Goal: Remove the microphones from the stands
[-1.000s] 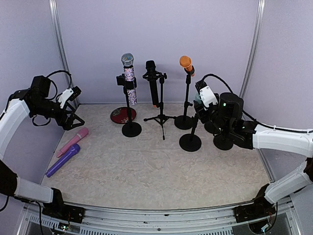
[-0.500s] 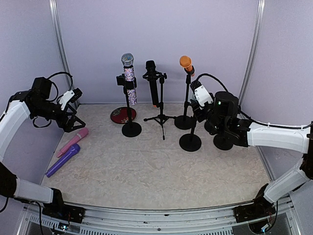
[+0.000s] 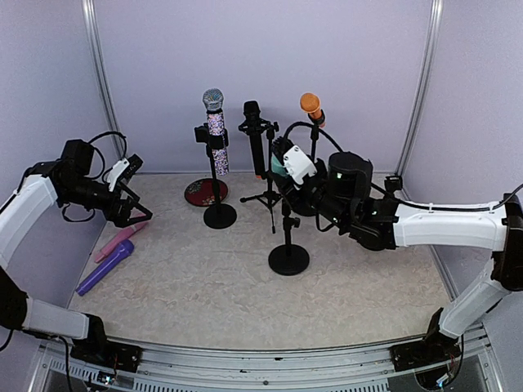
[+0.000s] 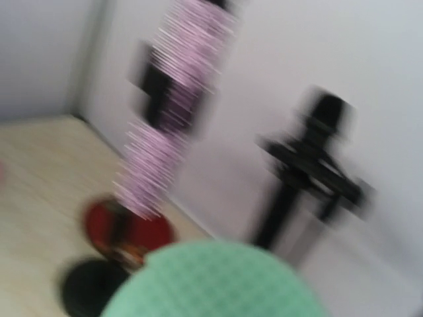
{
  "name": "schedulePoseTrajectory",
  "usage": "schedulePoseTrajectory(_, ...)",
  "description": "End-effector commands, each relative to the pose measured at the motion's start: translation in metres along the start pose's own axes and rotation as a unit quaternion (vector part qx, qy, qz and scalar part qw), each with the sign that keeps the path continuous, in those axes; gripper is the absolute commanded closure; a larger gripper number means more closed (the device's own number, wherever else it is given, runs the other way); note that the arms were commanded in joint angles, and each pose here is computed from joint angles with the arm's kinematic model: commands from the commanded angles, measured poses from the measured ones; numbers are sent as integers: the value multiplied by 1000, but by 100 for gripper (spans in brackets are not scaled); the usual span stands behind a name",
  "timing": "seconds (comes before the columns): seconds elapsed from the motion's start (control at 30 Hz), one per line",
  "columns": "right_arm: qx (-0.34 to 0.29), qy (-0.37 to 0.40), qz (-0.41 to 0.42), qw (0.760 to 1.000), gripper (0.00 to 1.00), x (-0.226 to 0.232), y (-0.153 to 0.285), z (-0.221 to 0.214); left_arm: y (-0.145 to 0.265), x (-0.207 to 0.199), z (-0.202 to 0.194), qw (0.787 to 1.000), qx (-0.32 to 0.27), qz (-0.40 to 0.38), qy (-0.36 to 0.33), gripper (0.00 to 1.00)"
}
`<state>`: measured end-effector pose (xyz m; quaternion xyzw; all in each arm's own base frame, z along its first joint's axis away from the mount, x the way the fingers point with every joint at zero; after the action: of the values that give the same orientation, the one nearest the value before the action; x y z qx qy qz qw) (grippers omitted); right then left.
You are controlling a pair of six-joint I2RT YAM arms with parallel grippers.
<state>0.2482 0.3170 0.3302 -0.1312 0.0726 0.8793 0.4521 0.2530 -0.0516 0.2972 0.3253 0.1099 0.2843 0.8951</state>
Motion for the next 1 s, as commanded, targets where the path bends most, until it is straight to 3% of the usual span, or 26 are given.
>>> schedulePoseTrajectory(0.0,-100,-45,60,992,100,35,-13,48,-8,-5,8,998,-45,-36,11,6)
schedulePoseTrajectory(0.23,-177,-58,123,975,100,94,-51,89,-22,-7,12,994,-67,-80,41,13)
schedulePoseTrajectory(0.43,-225,-55,130,964,100,136,-84,100,-27,-6,17,987,-85,-120,63,18)
schedulePoseTrajectory(0.97,-287,-71,135,946,100,165,-101,113,-56,-17,21,973,-124,-175,87,41)
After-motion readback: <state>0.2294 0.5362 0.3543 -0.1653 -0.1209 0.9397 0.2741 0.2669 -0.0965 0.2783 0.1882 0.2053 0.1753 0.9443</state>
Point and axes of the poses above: each gripper's point midway between its finger pads, its own y axis back along the fingers, its own x axis along the line the jaws close on, z = x × y, the point moved 9 cm from there along y, back along the fingers, and after that the axes turned 7 degrees about -y, right-handed, at the moved point
